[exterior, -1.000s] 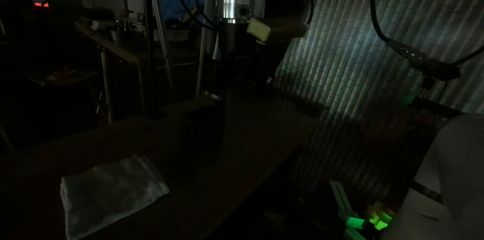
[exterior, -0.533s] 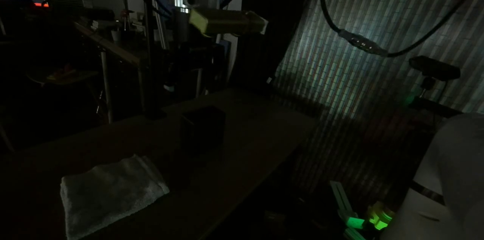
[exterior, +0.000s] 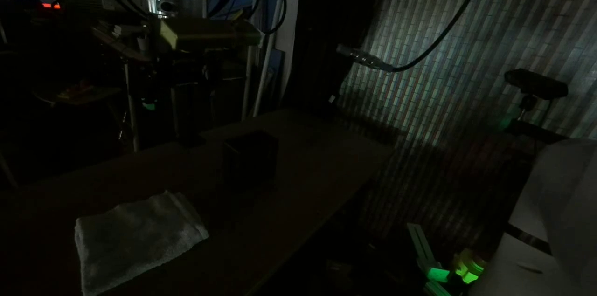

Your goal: Pick up the towel and put it in the box

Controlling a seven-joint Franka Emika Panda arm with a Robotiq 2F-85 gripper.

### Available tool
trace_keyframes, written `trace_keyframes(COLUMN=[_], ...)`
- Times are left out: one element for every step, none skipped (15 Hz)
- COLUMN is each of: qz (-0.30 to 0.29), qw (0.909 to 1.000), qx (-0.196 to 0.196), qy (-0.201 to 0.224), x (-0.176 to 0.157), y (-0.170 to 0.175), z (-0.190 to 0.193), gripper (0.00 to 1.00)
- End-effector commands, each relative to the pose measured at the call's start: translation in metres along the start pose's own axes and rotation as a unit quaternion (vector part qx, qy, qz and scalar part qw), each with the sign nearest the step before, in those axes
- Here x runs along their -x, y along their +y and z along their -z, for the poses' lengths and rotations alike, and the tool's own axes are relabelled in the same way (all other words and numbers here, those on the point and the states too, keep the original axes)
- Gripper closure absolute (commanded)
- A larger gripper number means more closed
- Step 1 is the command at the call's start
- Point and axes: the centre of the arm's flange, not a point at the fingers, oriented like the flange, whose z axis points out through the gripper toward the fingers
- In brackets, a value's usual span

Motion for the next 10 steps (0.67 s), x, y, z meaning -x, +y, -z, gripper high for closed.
trace_keyframes(qz=[0.008, 0.010, 0.012, 0.016, 0.018, 0.022, 0.025, 0.033, 0.038, 0.047], qw=[1.0000, 0.9999, 0.9999, 0.9998, 0.9998, 0.9996, 0.9995, 0.9991, 0.9989, 0.9984], qx=[0.002, -0.003, -0.007, -0.008, -0.012, -0.013, -0.017, -0.020, -0.021, -0.023], qy=[0.005, 0.003, 0.000, -0.002, -0.004, -0.008, -0.011, -0.015, -0.019, -0.021], x=[-0.047, -0.055, -0.061, -0.068, -0.074, -0.079, -0.082, -0.085, -0.087, -0.087], y=[-0.019, -0.023, -0.028, -0.034, -0.038, -0.044, -0.049, -0.058, -0.064, -0.072], z=[-0.021, -0.032, -0.043, -0.051, -0.060, -0.072, -0.078, -0.092, -0.101, -0.112], gripper=[0.00, 0.00, 0.00, 0.00, 0.00, 0.00, 0.00, 0.00, 0.00, 0.00])
